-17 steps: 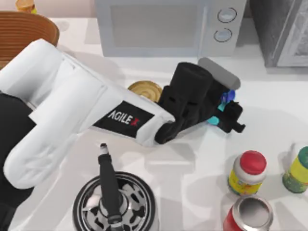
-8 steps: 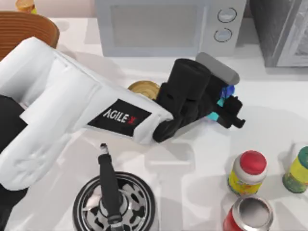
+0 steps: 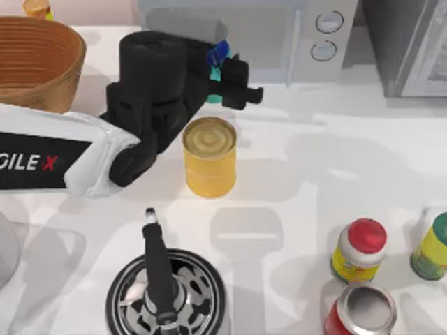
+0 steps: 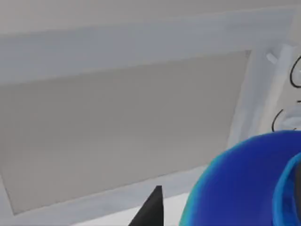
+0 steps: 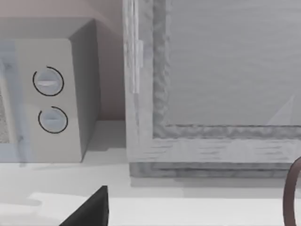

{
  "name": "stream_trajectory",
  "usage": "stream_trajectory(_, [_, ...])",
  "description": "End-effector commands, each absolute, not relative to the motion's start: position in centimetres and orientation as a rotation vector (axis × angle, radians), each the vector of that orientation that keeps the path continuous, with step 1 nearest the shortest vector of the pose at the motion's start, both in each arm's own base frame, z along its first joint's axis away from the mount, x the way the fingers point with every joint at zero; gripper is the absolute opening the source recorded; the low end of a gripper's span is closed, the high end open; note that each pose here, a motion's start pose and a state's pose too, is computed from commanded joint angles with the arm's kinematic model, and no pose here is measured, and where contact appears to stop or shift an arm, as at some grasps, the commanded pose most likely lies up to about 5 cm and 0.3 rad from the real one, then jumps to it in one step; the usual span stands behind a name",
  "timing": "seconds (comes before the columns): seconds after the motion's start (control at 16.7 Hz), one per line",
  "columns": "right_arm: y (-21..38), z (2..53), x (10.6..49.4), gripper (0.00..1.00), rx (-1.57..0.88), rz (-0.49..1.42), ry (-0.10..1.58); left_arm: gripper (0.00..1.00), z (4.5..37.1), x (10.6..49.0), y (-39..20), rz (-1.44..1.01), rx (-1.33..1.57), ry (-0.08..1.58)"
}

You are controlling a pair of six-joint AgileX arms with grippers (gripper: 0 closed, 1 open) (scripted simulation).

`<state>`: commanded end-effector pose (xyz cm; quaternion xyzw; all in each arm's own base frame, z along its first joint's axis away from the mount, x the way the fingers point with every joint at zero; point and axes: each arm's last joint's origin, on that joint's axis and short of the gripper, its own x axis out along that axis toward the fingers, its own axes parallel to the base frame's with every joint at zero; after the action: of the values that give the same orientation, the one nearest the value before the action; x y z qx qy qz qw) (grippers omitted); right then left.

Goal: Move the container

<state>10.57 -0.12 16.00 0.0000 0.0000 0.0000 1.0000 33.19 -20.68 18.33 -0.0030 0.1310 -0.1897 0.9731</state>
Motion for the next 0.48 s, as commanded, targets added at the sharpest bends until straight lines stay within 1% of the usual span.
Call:
stream_trajectory(0.12, [-0.1,16.0,10.6,1.00,0.000,0.000,0.000,0.00,17.9,31.7,-16.6,-0.262,-0.027,0.295])
stream_trajectory(0.24, [-0.1,16.0,10.6,1.00,0.000,0.000,0.000,0.00,16.4,29.9,-13.3,-0.158,-0.034,0.358])
stream_trajectory(0.48, [-0.1,16.0,10.6,1.00,0.000,0.000,0.000,0.00,13.7,27.1,-9.6,-0.038,-0.037,0.482])
